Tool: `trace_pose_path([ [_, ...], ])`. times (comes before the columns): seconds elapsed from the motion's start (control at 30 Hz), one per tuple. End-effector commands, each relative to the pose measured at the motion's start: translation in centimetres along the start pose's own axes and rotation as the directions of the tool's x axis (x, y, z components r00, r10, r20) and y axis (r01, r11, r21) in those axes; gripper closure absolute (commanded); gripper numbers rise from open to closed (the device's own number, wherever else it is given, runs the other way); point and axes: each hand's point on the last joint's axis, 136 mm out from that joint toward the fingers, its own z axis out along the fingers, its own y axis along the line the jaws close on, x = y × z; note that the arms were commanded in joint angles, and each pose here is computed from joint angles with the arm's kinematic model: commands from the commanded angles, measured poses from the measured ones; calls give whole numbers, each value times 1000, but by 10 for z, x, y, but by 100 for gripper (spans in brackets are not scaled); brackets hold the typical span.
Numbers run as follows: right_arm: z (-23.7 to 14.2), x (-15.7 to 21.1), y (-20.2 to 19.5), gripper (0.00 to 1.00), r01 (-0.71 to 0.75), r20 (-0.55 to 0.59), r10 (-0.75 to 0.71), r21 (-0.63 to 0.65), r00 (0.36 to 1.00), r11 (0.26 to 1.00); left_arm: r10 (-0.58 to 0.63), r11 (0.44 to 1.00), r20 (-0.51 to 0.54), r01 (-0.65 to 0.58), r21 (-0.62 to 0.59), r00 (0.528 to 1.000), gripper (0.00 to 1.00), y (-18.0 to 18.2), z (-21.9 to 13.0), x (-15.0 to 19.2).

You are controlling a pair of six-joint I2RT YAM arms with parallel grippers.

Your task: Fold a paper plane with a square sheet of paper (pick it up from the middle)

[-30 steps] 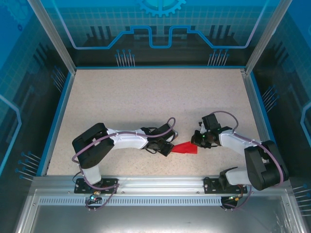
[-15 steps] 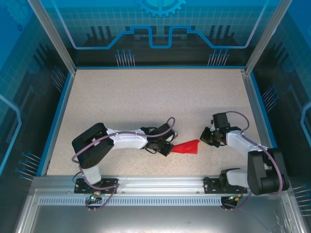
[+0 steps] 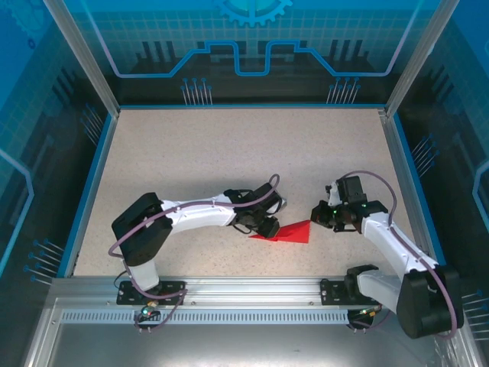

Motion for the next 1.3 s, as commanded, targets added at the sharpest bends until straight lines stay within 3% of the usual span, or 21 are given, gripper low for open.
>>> trace_pose_path([
  [0.0,-7,23,7,91,29,-65,-30,-21,997,999,37,999,2,-37,-17,999,70,1,-20,-3],
  [0.13,4,33,9,81,-1,-94,-5,-61,996,998,77,997,-6,-77,-11,997,56,3,-27,10],
  [0.27,10,41,11,75,-20,-116,9,-89,993,996,213,977,-17,-213,2,977,51,-6,-25,29],
  [0.5,16,46,9,68,-28,-135,16,-89,991,996,351,926,-110,-362,-109,930,50,16,9,34],
  [0.87,13,45,6,65,-24,-117,15,-71,993,997,357,907,-129,-376,-190,925,55,28,26,23],
  [1.27,16,43,8,65,-20,-121,10,-80,993,997,370,926,-79,-374,-46,926,52,-2,1,19],
])
